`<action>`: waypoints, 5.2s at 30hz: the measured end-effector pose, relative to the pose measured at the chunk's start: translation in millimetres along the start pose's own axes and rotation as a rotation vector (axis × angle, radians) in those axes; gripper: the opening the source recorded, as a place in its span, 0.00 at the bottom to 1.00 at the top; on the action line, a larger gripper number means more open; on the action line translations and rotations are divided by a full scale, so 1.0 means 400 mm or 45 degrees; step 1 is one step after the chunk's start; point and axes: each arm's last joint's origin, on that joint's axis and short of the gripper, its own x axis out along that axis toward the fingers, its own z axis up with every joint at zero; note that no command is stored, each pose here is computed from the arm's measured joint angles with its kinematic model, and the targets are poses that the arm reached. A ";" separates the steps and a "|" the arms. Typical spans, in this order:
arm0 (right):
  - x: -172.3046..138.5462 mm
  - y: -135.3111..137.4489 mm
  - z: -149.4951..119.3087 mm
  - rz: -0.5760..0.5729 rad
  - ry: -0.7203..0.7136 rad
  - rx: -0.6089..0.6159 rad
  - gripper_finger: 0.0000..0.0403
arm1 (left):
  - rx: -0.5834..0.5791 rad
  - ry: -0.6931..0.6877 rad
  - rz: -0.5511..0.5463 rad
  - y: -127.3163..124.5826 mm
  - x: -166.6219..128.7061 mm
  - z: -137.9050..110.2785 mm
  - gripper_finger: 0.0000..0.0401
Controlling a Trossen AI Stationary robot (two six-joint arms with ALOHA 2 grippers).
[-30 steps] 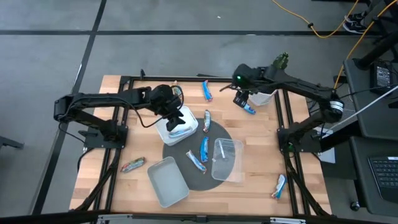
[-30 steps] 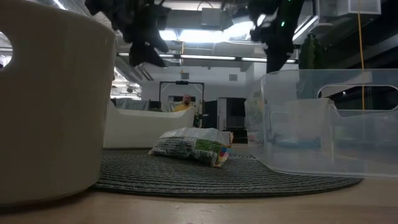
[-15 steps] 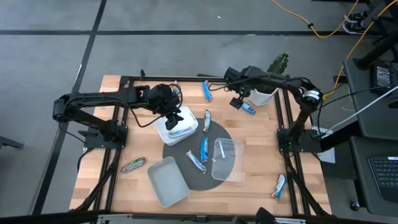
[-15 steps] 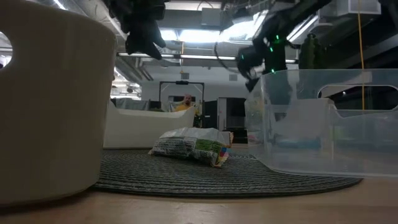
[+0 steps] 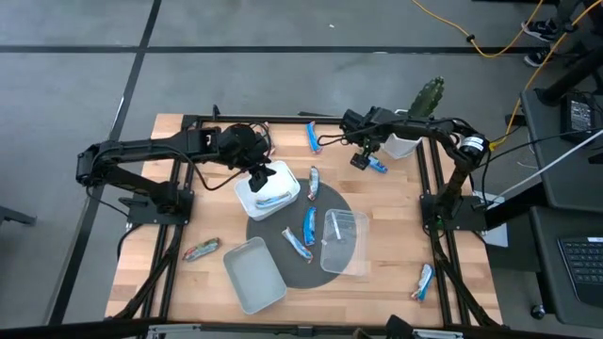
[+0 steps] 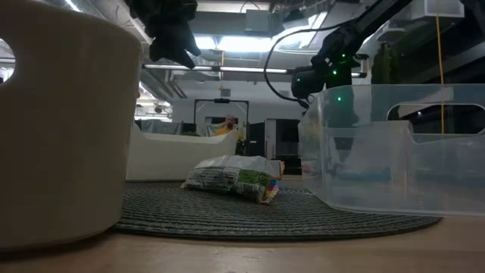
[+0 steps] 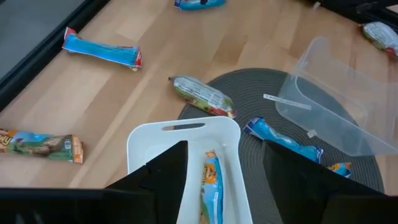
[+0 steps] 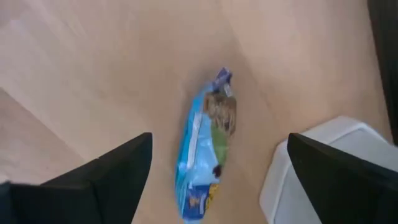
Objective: Pick and place Granola Bars by type
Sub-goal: Put the blue granola bar into the transparent bin, then put the red granola bar into the gray bin
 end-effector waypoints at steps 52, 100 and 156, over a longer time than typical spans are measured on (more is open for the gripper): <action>-0.180 0.099 -0.046 0.411 -0.458 -0.034 0.12 | 0.101 -0.111 0.187 -0.004 -0.001 0.011 0.49; -0.441 0.472 -0.303 0.837 -0.655 -0.228 0.10 | 0.294 -0.109 0.267 0.001 -0.006 0.011 0.49; -0.416 0.685 -0.625 0.460 0.532 1.025 0.36 | 0.552 -0.003 0.197 0.001 -0.001 -0.008 0.49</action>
